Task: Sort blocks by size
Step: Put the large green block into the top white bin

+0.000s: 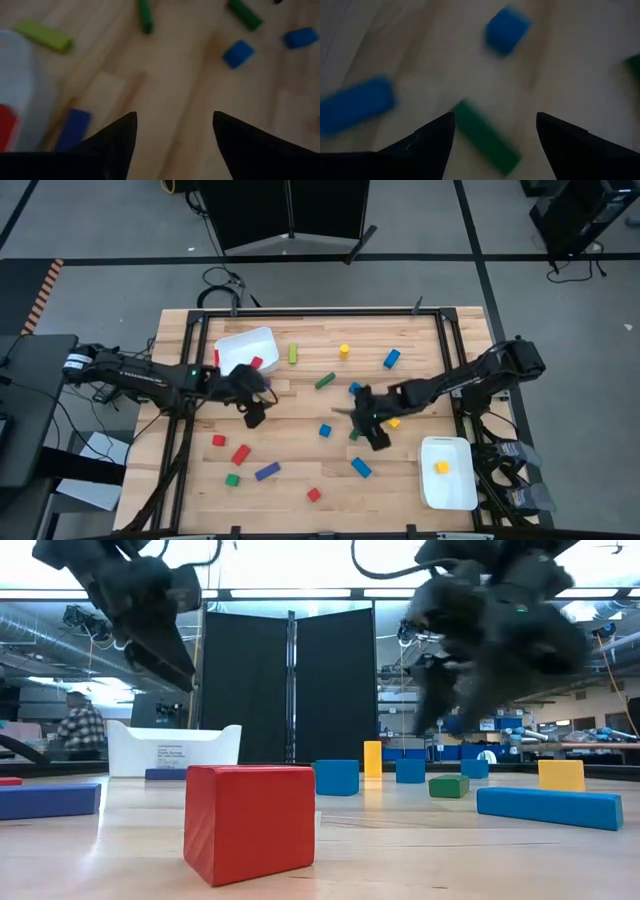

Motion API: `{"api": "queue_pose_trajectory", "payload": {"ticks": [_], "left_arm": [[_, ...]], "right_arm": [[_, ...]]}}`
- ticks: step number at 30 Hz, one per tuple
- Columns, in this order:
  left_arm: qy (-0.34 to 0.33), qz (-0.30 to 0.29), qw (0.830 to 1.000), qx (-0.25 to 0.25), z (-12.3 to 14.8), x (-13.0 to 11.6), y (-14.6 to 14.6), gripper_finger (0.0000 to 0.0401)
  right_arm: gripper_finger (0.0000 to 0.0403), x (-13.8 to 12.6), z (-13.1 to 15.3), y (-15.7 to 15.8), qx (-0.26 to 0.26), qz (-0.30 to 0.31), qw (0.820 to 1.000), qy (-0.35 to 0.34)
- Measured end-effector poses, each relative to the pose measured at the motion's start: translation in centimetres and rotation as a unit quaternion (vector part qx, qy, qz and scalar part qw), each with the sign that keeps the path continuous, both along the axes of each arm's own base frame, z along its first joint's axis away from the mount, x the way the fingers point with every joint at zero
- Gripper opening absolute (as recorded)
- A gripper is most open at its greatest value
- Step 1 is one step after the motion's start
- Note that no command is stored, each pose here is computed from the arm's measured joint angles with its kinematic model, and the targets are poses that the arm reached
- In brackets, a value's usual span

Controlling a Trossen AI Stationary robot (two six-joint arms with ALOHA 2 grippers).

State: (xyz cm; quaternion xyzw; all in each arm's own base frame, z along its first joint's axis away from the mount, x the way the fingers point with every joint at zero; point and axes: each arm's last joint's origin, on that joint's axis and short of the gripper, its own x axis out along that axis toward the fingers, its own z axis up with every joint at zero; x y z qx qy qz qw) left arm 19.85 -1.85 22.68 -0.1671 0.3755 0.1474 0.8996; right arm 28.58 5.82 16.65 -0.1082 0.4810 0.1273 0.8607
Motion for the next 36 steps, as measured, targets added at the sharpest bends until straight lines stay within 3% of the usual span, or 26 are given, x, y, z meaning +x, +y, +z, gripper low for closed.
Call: {"api": "queue_pose_trajectory", "payload": {"ticks": [4,9,15,23,27,34,36], "left_arm": [[-0.019,-0.018,1.0,-0.009,0.2,0.1,-1.1,0.0264],[-0.037,-0.014,0.999,-0.013,0.5,0.2,-1.6,0.0264],[-0.049,-0.021,0.998,-0.017,0.6,0.3,-2.3,0.0264],[-0.052,-0.018,0.998,-0.03,0.6,0.1,-3.0,0.0264],[-0.051,-0.024,0.998,-0.031,0.6,0.0,-3.3,0.0264],[-0.053,-0.02,0.998,-0.042,0.6,-0.1,-3.5,0.0264],[-0.053,-0.015,0.997,-0.047,0.6,-0.1,-3.5,0.0264]], "right_arm": [[0.0291,-0.8,-0.4,1.4,-0.032,0.045,0.998,0.023],[0.0291,-0.5,-0.3,0.9,-0.042,0.049,0.998,0.015],[0.0291,0.5,-1.7,-0.5,-0.018,0.049,0.998,0.032],[0.0281,2.6,-3.5,-0.4,-0.041,0.089,0.991,0.096],[0.024,3.4,-4.0,-0.2,-0.047,0.095,0.986,0.13],[0.0112,4.0,-3.8,-0.1,-0.055,0.095,0.984,0.142],[0.0111,4.1,-3.7,-0.1,-0.058,0.09,0.984,0.143]]}}
